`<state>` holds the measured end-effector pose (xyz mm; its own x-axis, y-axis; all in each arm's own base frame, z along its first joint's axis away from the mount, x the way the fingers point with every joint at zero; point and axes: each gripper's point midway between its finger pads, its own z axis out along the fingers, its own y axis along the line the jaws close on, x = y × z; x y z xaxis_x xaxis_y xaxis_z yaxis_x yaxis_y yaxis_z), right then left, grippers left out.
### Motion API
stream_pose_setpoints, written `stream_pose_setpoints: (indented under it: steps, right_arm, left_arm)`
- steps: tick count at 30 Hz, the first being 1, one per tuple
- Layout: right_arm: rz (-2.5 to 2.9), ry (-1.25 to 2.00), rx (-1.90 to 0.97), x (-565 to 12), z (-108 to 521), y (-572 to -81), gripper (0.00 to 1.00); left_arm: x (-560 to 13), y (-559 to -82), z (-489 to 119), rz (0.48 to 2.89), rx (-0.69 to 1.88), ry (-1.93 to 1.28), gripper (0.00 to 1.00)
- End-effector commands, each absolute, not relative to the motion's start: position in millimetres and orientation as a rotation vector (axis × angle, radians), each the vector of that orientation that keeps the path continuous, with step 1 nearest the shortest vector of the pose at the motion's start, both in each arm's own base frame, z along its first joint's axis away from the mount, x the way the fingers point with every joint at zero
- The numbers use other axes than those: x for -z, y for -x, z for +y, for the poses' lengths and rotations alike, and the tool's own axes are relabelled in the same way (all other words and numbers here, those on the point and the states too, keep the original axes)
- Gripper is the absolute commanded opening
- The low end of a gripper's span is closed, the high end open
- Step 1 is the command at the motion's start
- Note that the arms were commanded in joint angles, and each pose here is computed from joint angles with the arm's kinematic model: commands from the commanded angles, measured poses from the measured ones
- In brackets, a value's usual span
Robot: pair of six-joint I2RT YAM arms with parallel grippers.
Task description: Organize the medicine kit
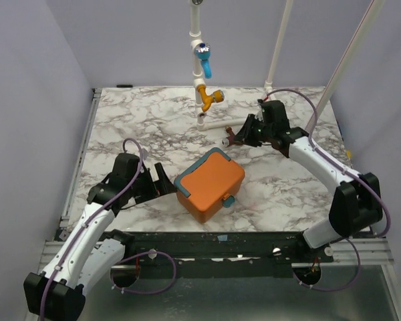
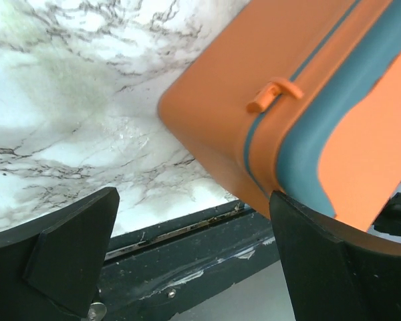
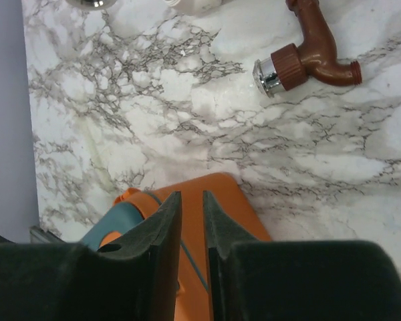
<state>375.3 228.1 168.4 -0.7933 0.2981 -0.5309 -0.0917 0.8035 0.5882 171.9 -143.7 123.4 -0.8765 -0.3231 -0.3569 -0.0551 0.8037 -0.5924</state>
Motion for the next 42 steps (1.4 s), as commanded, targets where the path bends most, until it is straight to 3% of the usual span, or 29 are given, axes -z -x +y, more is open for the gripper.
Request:
stream_pose_setpoints:
  steps: [1, 6, 11, 27, 42]
  right_arm:
    - [2.378, -0.148, -0.675, -161.5, 202.5, -349.7, 0.23]
    - [2.416, -0.168, -0.591, -148.9, 181.2, -323.5, 0.20]
    - [2.445, -0.201, -0.582, -133.5, 168.6, -293.5, 0.01]
    - [2.603, -0.178, -0.956, -88.2, 201.5, -221.1, 0.01]
    - [2.477, -0.295, -1.141, -108.9, 231.7, -254.0, 0.01]
  left_arm:
    - [-158.3, -188.6, -138.7, 2.446, 0.760, 0.219, 0.99]
    - [-182.8, -200.3, -137.1, 2.385, 0.739, 0.201, 0.98]
    - [-196.5, -214.0, -144.9, 2.372, 0.761, 0.171, 0.99]
    - [-175.8, -252.7, -164.8, 2.430, 0.788, 0.160, 0.99]
    - [-171.6, -243.0, -190.3, 2.386, 1.006, 0.048, 0.98]
